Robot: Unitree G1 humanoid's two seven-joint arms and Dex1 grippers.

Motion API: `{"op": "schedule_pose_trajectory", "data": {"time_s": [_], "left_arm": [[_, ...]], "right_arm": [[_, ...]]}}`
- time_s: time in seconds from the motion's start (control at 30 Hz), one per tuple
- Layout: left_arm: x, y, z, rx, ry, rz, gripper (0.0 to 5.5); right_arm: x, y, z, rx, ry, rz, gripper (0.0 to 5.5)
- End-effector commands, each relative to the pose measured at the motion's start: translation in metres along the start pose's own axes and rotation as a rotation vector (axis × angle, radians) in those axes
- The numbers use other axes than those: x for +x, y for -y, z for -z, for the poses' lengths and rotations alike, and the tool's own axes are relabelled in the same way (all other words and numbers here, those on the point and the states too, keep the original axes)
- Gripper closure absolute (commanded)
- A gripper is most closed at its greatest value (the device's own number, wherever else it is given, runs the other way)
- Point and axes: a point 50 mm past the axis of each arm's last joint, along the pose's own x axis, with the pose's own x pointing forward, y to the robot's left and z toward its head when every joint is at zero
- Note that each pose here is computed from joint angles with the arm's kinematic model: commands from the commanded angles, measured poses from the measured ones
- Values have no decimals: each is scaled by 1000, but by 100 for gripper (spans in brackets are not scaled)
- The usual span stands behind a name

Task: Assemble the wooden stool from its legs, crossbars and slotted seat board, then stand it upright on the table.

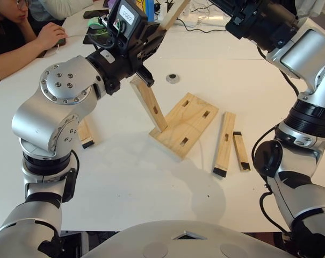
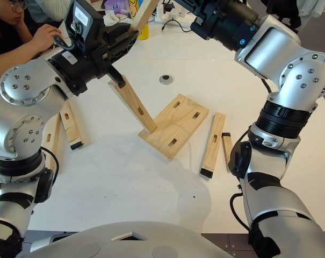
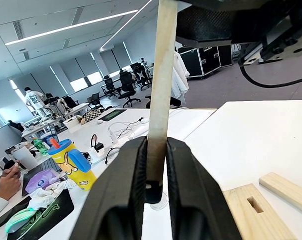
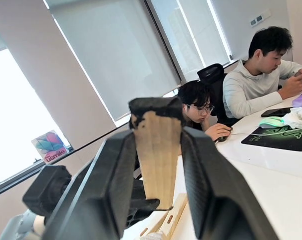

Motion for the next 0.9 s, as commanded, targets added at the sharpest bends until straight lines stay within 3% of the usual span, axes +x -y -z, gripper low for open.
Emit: {"op": "schedule_pose_trajectory", "data": {"time_s": [0.03,0.53,0.8,0.9], "left_arm": [[-4,-23,-6,125,16,-124,507],[-8,-50,-33,266,131,-246,506],[-10,-42,-29,337,121,-161,501],[-12,-45,-29,393,117,-154,508]], "right_arm": [[-7,-6,22,18,-188,-79,420],[-23,0,40,38,-371,-81,420],[-28,14,45,44,-378,-32,420],[-30,15,44,39,-392,-31,457]]}}
